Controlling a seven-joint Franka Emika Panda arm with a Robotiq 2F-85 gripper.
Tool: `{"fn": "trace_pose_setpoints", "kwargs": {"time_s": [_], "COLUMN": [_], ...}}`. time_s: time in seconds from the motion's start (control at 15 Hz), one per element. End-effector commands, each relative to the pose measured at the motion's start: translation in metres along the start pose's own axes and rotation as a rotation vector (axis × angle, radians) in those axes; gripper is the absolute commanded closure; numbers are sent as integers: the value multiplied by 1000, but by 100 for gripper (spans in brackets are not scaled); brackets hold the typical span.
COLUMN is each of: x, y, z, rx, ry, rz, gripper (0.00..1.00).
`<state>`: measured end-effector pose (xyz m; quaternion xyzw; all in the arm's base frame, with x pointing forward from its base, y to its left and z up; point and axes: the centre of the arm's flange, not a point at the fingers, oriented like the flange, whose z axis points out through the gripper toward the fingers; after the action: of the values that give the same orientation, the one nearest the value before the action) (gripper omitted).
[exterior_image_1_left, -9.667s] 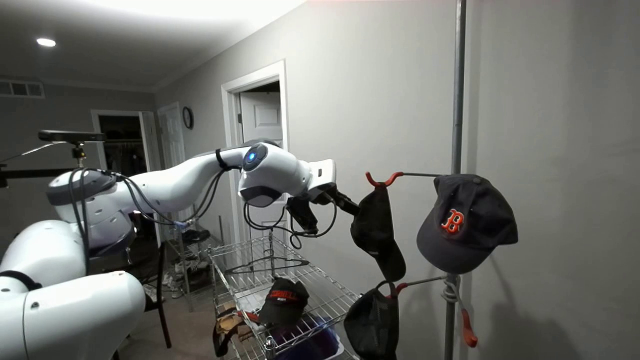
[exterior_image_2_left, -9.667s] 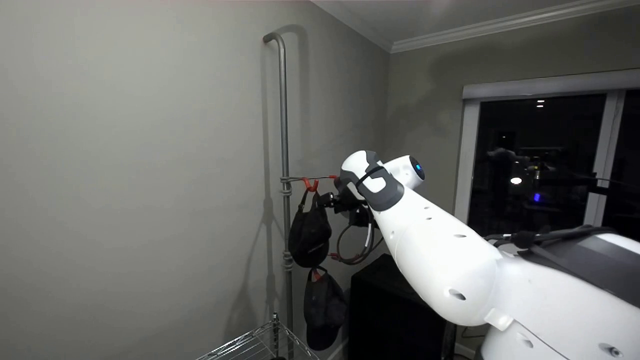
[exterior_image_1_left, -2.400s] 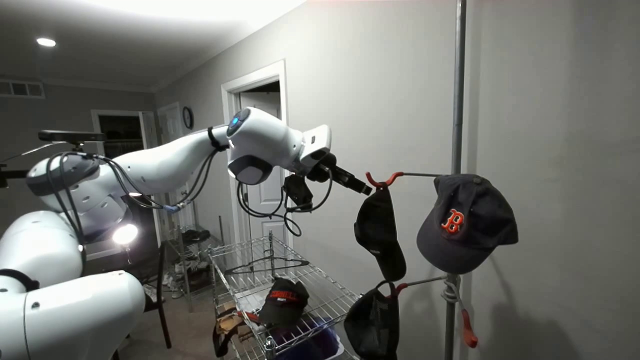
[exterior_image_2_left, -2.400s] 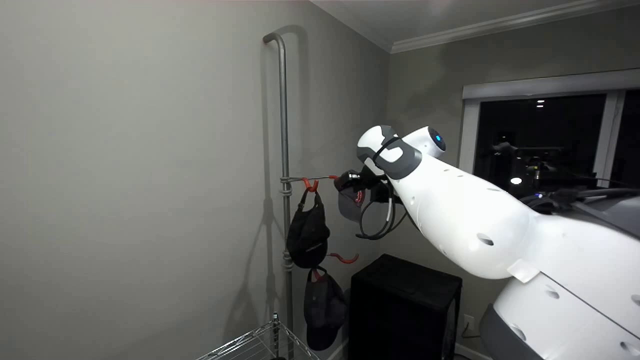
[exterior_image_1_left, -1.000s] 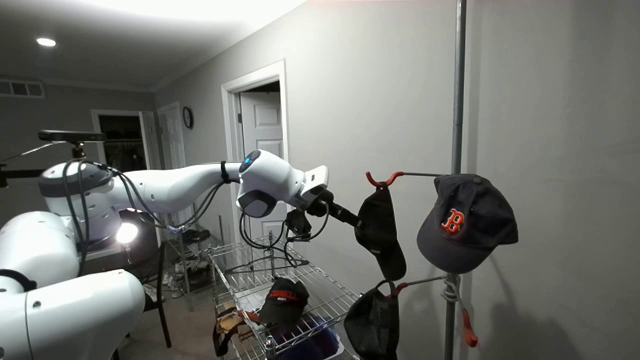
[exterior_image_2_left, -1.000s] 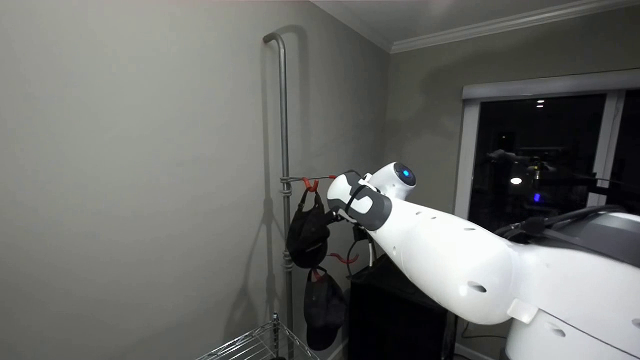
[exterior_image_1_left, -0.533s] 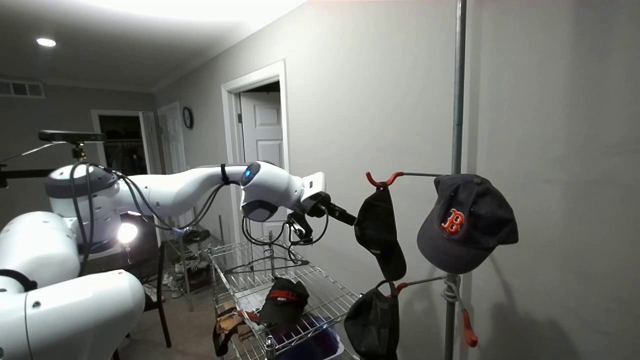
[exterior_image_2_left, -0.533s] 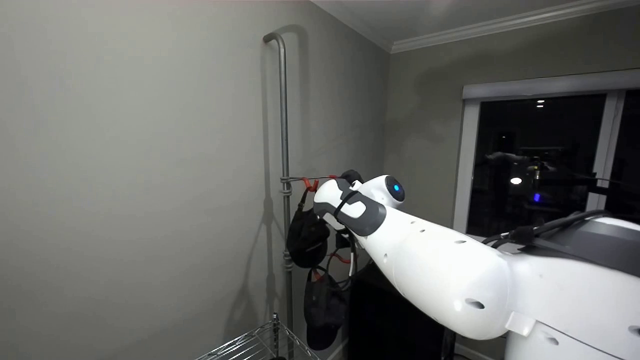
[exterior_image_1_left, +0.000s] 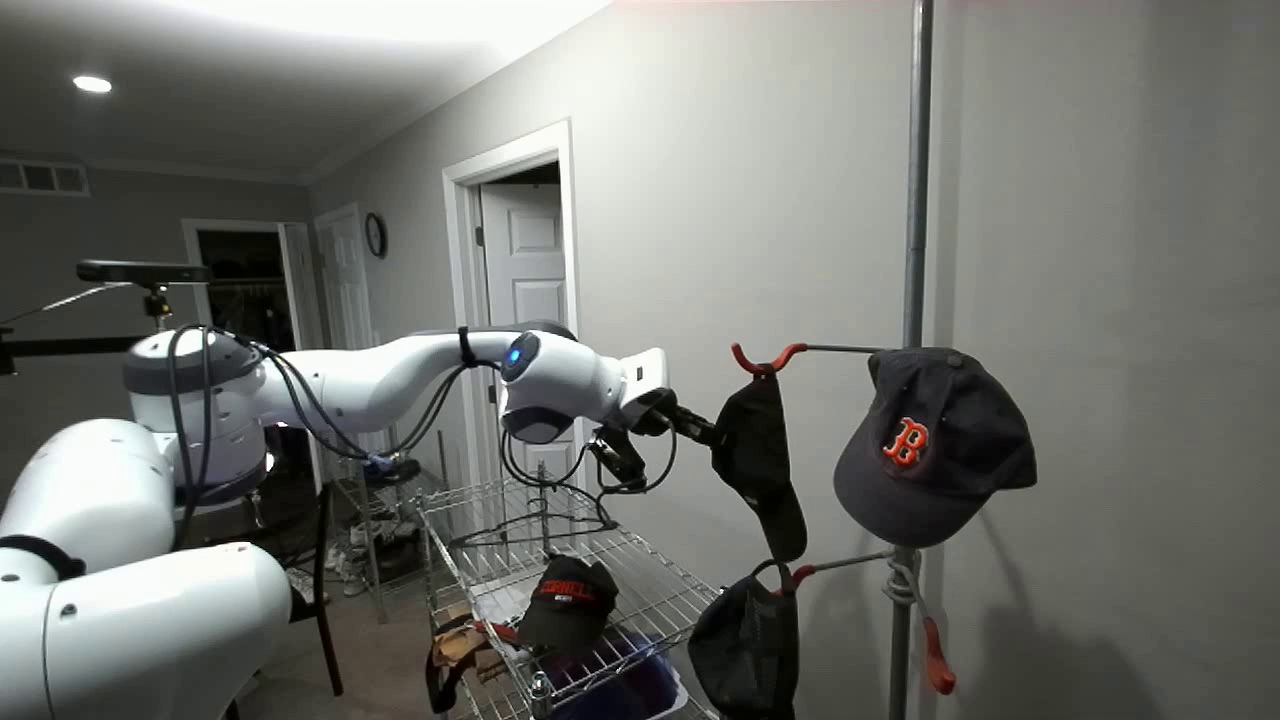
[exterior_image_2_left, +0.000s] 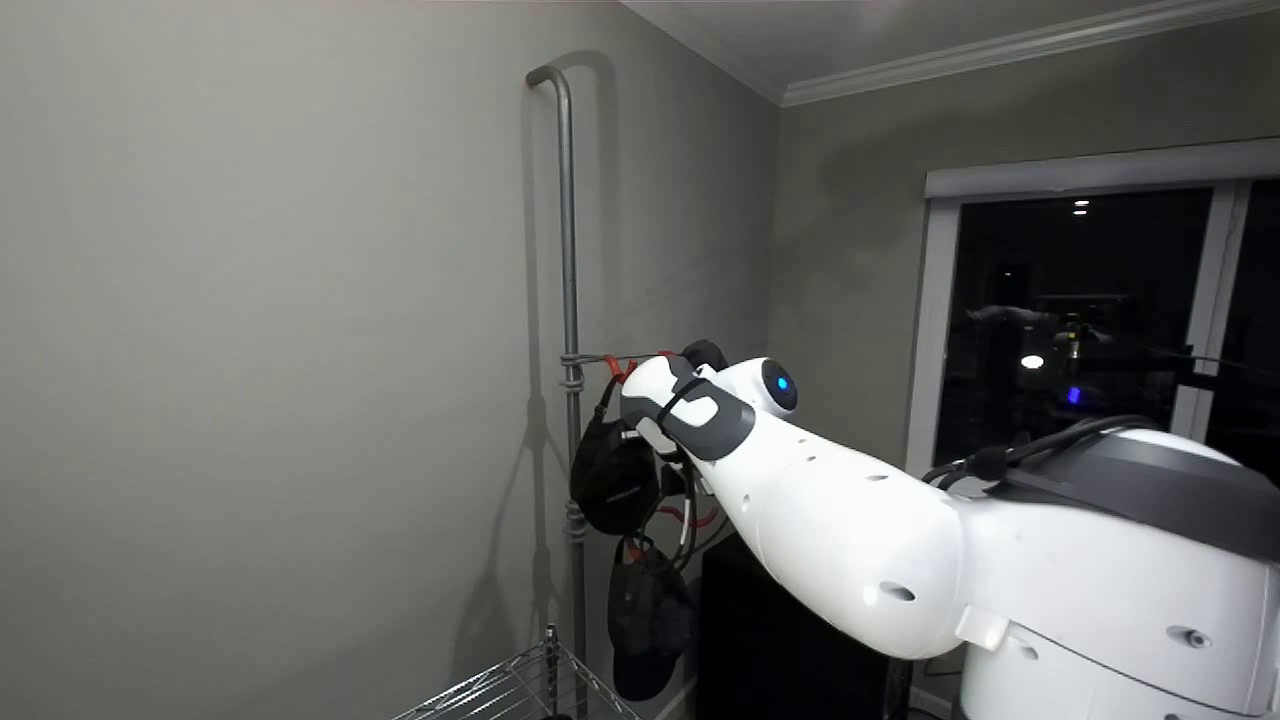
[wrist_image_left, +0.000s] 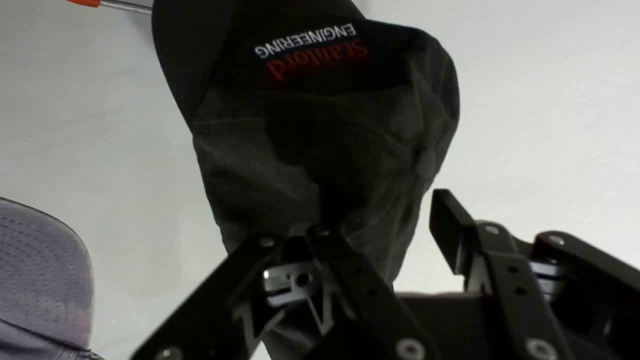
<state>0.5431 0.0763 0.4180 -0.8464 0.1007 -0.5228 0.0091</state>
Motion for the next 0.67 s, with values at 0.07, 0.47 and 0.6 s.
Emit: {"fn": "trace_pose_setpoints", "kwargs": {"time_s": [0.07,0.47,0.6], "x": [3,14,16], "y": [7,-4,-6], "z": [6,-26,-47], "rx": [7,-100,-168], "ry": [22,86,155], "rz": [-17,36,75], "gripper": [85,98,95]}}
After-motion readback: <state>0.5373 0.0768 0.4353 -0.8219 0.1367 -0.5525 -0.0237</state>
